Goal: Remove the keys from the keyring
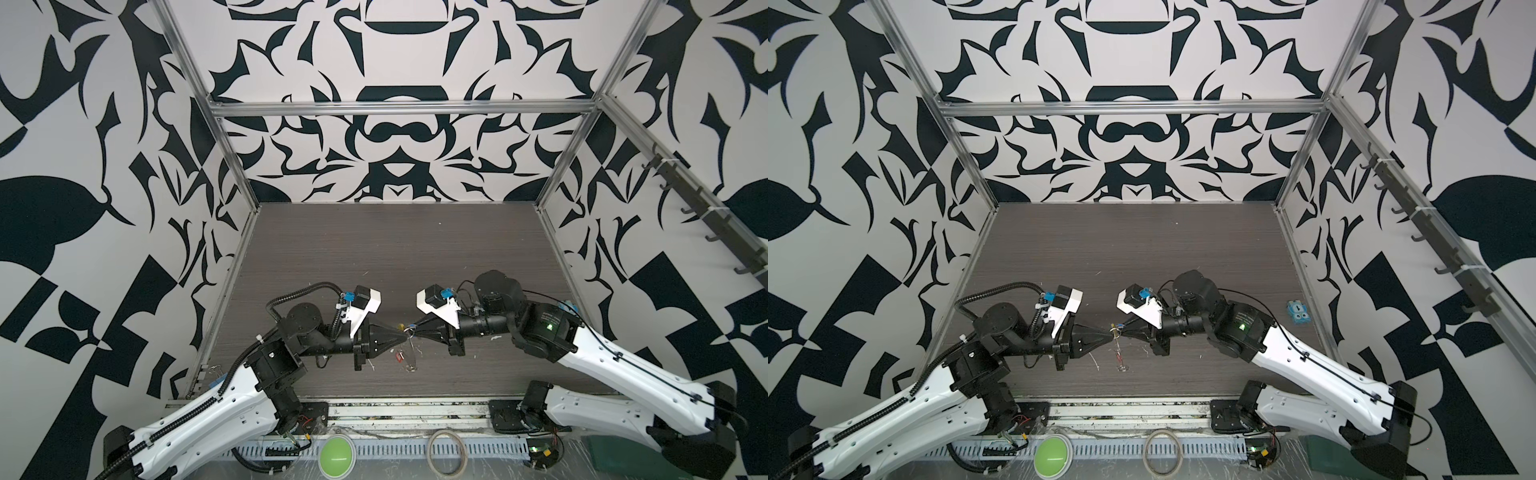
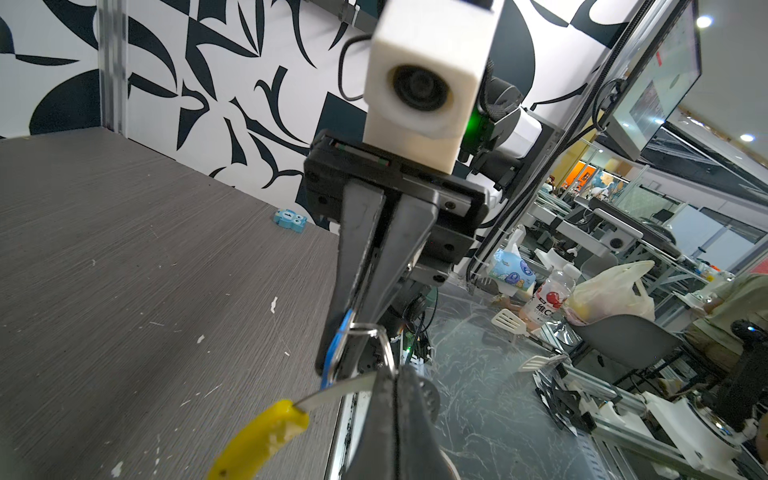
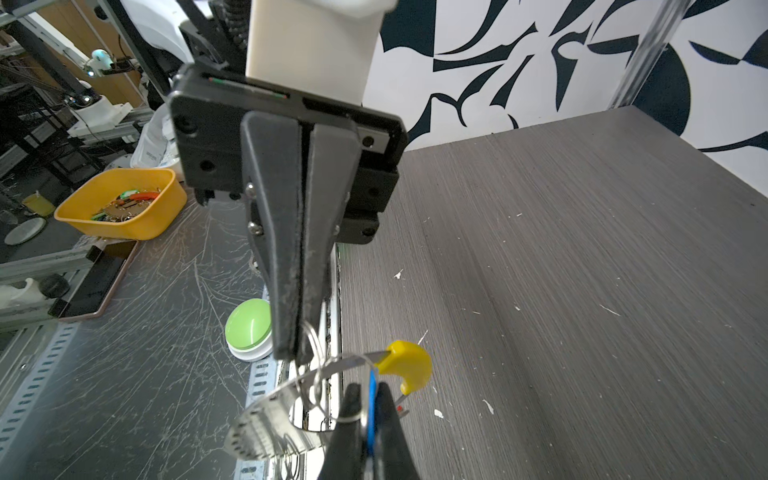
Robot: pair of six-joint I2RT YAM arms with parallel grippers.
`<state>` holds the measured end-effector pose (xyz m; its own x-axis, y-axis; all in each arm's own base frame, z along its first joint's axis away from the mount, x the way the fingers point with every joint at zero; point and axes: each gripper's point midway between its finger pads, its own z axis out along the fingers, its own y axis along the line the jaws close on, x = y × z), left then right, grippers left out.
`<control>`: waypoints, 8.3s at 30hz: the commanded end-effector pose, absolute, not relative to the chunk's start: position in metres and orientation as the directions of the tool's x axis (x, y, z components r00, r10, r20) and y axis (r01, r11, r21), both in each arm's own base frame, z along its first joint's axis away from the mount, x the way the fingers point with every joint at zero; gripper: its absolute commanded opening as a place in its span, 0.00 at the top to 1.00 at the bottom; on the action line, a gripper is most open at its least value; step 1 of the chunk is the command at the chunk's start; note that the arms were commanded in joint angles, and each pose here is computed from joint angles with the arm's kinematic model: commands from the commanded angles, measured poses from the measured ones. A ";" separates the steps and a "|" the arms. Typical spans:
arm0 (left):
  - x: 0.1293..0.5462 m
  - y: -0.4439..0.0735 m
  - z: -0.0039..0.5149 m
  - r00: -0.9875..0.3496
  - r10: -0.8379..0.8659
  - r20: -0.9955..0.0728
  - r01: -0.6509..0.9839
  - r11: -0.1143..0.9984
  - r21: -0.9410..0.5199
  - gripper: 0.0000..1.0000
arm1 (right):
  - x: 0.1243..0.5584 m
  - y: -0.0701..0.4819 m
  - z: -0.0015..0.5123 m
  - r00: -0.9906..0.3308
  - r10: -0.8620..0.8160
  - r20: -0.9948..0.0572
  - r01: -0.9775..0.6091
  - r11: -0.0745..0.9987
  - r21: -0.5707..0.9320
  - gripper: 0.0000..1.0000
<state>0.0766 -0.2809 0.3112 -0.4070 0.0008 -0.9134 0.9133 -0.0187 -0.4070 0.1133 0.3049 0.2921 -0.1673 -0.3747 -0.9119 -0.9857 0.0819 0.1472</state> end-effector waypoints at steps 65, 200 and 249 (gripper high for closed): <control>0.098 -0.264 0.353 -0.250 -0.164 -0.954 0.953 0.133 -0.272 1.00 | 0.104 0.306 0.382 -0.155 0.037 -0.987 -0.987 0.046 0.157 0.43; 0.098 -0.290 0.321 -0.459 0.140 -0.877 0.888 0.044 -0.457 0.77 | 0.102 0.297 0.342 -0.322 -0.179 -0.930 -0.947 0.076 0.314 1.00; 0.101 -0.279 0.357 -0.375 -0.077 -0.924 0.926 0.027 -0.377 1.00 | 0.112 0.297 0.340 -0.315 -0.074 -0.946 -0.946 0.110 0.306 0.48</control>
